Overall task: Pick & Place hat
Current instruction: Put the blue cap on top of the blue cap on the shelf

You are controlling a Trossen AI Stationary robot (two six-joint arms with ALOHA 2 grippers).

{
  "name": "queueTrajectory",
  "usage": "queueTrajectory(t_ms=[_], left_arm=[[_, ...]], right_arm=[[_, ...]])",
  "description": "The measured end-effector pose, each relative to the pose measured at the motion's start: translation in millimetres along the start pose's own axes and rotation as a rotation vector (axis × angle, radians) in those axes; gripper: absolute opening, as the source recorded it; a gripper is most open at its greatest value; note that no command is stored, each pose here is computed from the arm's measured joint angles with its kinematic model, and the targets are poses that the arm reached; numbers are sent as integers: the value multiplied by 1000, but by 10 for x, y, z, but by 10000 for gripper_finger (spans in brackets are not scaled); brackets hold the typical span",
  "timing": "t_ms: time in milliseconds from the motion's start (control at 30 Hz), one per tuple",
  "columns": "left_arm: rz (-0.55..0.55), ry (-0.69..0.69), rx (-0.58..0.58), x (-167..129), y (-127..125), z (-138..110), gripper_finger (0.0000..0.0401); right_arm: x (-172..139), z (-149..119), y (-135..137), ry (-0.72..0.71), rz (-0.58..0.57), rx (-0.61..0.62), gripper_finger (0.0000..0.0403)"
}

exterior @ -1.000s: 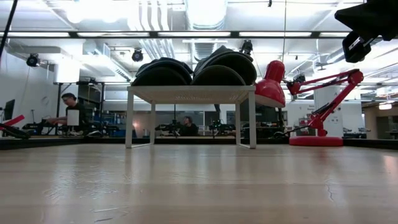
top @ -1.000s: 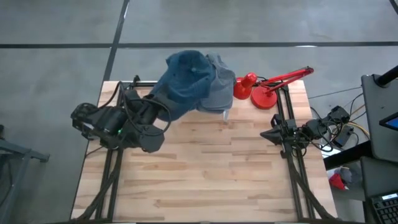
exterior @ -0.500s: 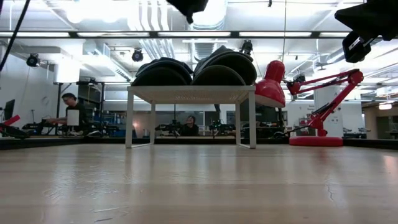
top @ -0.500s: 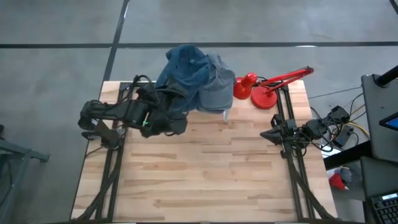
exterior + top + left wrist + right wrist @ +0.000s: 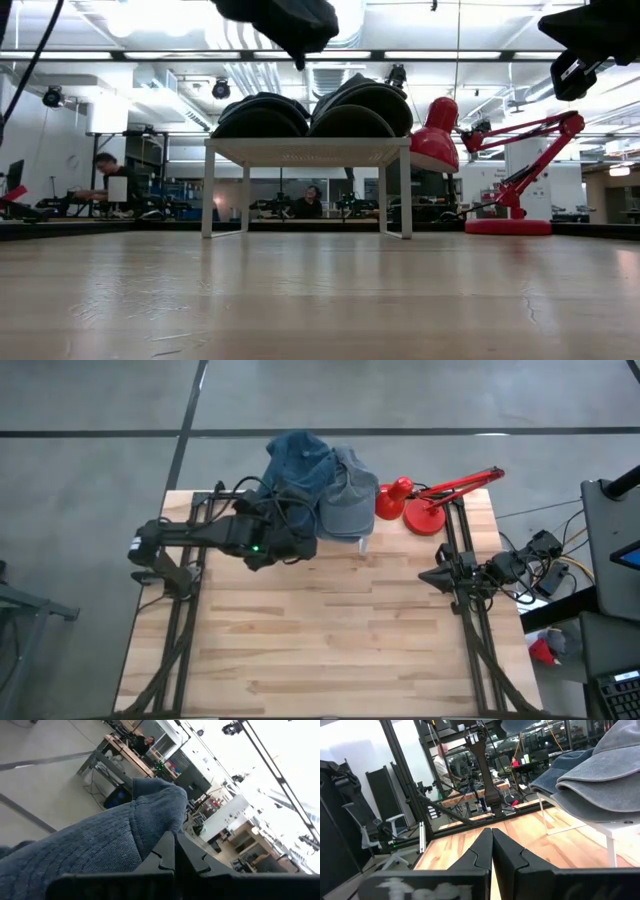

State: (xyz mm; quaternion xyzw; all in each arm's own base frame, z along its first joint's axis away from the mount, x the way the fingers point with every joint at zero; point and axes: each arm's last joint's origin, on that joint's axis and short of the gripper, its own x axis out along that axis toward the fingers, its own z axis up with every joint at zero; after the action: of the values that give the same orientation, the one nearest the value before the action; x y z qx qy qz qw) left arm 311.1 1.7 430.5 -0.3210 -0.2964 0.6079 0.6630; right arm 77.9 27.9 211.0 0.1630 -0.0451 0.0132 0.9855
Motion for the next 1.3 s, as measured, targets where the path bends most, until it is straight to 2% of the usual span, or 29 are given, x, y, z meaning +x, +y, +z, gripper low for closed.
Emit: queueTrajectory(t_ms=[367, 900, 1300], left_arm=[[32, -44, -98, 176, 254, -347, 0], [60, -86, -149, 342, 284, -371, 0], [59, -86, -176, 348, 426, -562, 0]], right_arm=[[0, 0, 0, 0, 0, 3, 8], [0, -1, 0, 0, 0, 0, 8], [0, 0, 0, 0, 1, 0, 8]])
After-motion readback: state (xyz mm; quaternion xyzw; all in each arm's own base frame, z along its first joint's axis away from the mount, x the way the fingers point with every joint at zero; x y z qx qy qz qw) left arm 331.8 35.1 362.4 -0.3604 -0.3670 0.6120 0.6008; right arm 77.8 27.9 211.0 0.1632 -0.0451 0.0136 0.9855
